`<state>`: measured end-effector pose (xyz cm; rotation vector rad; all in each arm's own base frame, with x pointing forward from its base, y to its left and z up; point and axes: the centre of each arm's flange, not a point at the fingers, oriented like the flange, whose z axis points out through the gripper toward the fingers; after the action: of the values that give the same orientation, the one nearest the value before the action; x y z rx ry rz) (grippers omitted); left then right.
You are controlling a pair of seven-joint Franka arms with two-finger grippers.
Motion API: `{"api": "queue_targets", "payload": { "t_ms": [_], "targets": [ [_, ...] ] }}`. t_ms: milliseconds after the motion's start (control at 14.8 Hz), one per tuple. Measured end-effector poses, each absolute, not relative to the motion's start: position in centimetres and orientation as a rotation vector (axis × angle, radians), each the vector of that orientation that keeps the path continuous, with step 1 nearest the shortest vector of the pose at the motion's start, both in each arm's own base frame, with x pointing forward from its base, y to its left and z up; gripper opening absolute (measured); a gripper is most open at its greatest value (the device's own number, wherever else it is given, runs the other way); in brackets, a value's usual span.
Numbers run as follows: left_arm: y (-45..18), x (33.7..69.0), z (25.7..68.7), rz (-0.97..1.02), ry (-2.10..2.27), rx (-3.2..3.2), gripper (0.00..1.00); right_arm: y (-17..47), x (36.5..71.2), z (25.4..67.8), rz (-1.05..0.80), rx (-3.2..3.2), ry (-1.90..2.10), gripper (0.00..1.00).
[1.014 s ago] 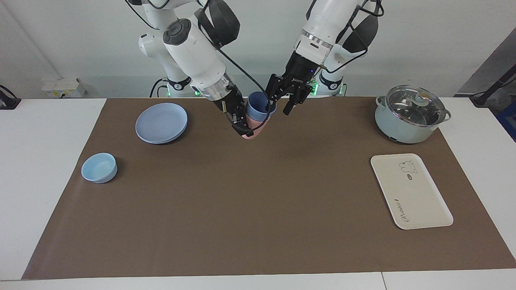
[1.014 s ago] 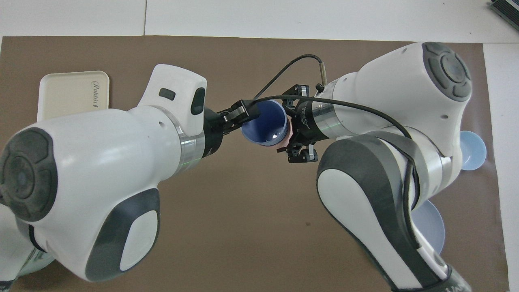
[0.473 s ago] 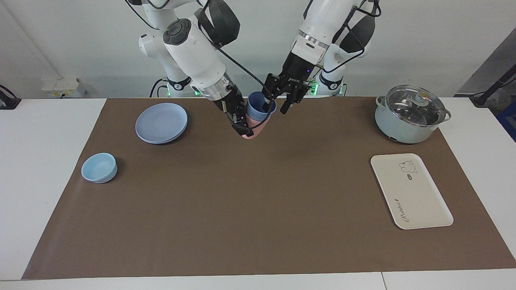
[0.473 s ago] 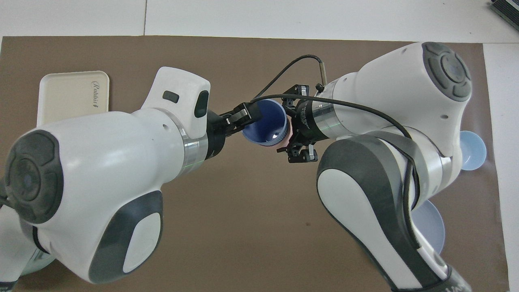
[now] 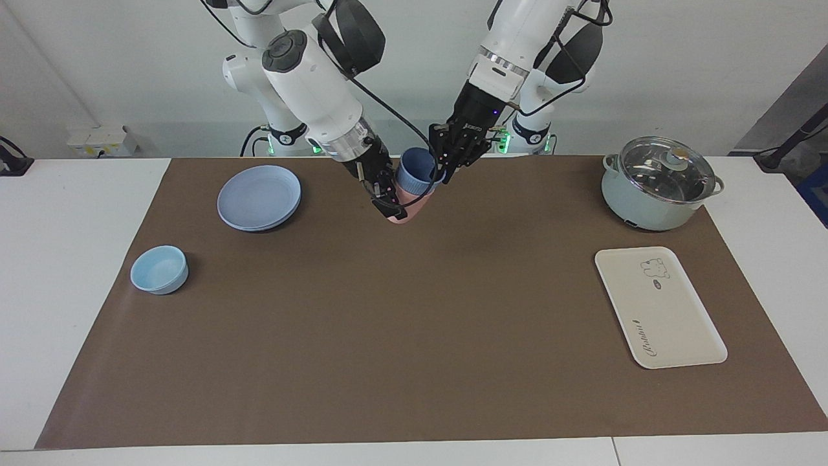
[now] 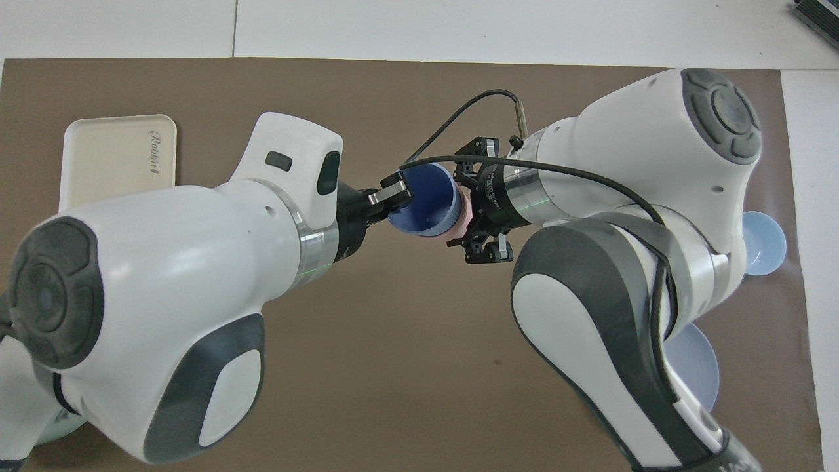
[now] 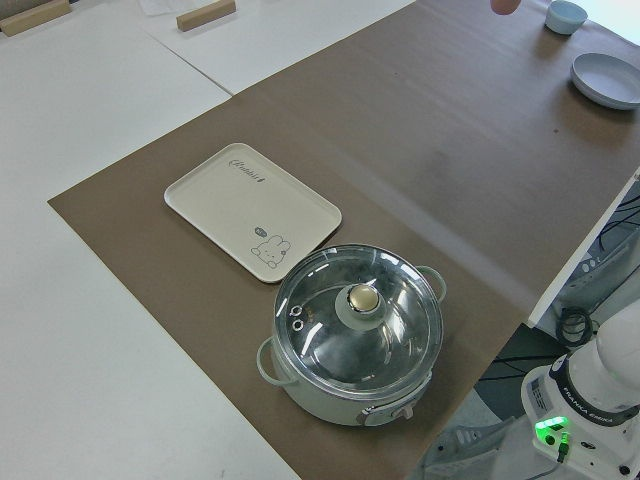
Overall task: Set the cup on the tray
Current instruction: 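Grasp the blue cup rim with the left gripper, then pull the blue cup out with the left gripper while the right holds the pink cup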
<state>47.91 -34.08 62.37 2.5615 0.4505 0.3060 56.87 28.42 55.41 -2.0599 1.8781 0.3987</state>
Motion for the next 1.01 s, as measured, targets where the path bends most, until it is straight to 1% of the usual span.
{"api": "queue_targets", "payload": {
  "t_ms": [68,338,541,743,878,1014],
  "targets": [
    [-34.1,47.8,62.5,0.306,0.452,2.559,0.07,28.2,57.0,55.4,0.396,-2.055,1.882,0.77],
    [-33.9,47.7,63.3,0.298,0.503,2.540,0.07,28.2,57.1,55.6,0.393,-2.053,1.879,0.77],
    [-32.5,48.0,66.4,0.291,0.521,2.538,0.06,28.3,57.0,55.7,0.393,-2.055,1.875,0.77],
    [-27.3,49.4,70.1,0.277,0.588,2.567,0.06,28.3,56.9,56.0,0.394,-2.057,1.874,0.77],
    [-21.8,50.8,71.1,0.291,0.621,2.600,0.06,27.4,57.0,56.4,0.413,-2.043,1.866,0.77],
    [-16.3,52.1,71.4,0.329,0.647,2.620,0.06,24.6,58.1,56.3,0.478,-2.004,1.824,0.77]
  ]
}}
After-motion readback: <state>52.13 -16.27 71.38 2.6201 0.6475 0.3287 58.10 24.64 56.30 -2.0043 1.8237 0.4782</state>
